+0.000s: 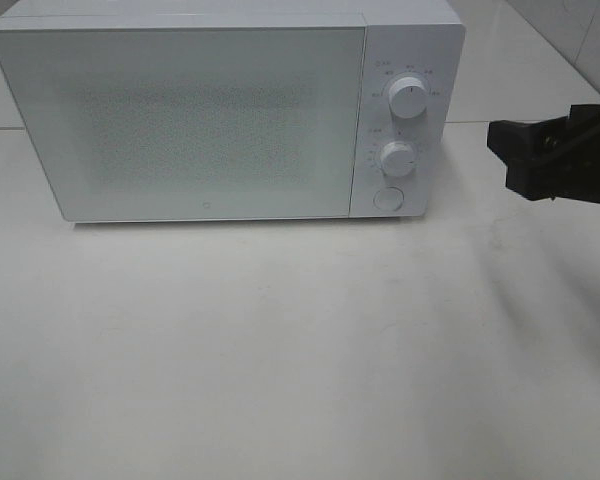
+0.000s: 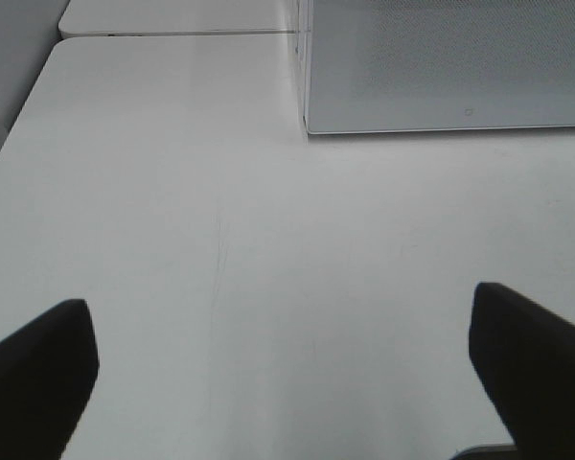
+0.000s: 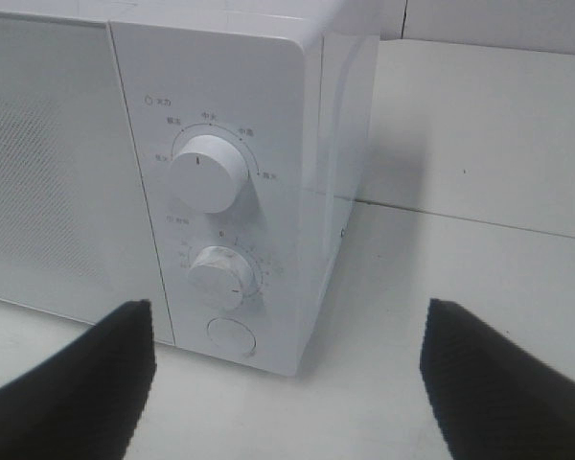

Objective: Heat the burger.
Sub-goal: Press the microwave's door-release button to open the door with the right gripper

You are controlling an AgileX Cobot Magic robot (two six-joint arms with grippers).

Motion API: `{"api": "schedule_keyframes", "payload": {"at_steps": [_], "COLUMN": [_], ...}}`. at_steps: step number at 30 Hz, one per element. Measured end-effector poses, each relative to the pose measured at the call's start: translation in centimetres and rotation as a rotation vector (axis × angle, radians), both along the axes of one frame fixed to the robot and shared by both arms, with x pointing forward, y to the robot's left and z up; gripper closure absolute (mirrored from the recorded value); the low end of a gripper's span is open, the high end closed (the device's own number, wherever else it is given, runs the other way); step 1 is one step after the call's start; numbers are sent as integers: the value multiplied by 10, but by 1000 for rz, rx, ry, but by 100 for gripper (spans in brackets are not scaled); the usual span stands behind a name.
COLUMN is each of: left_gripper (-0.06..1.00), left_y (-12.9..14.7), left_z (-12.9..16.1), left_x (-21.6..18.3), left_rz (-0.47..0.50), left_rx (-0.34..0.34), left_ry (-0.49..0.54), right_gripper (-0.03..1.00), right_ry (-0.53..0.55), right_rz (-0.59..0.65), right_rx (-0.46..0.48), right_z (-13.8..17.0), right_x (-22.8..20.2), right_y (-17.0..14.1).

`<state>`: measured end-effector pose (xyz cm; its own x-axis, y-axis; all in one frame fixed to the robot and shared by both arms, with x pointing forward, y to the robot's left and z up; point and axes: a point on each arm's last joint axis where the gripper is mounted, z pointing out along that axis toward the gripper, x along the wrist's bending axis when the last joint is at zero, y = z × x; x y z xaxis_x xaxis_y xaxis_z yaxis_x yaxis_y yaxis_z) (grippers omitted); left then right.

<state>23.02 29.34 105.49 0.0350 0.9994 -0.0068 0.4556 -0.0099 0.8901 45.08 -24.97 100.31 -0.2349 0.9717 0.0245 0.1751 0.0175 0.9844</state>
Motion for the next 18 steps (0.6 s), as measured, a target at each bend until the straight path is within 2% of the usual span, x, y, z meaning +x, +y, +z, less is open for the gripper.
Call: {"api": "schedule_keyframes", "payload": {"at_steps": [9, 18], "left_gripper": [-3, -3], "left_y": [0, 0], "left_z": [0, 0], "left_x": [0, 0], "left_rz": [0, 0], "left_rx": [0, 0], "left_ry": [0, 0], "right_gripper": [22, 22], "right_ry": [-48, 1], "right_rz": [-90, -123], "right_rx": [18, 15], "right_z": [-24, -44], "right_x": [-2, 0], "right_y": [-9, -9]}}
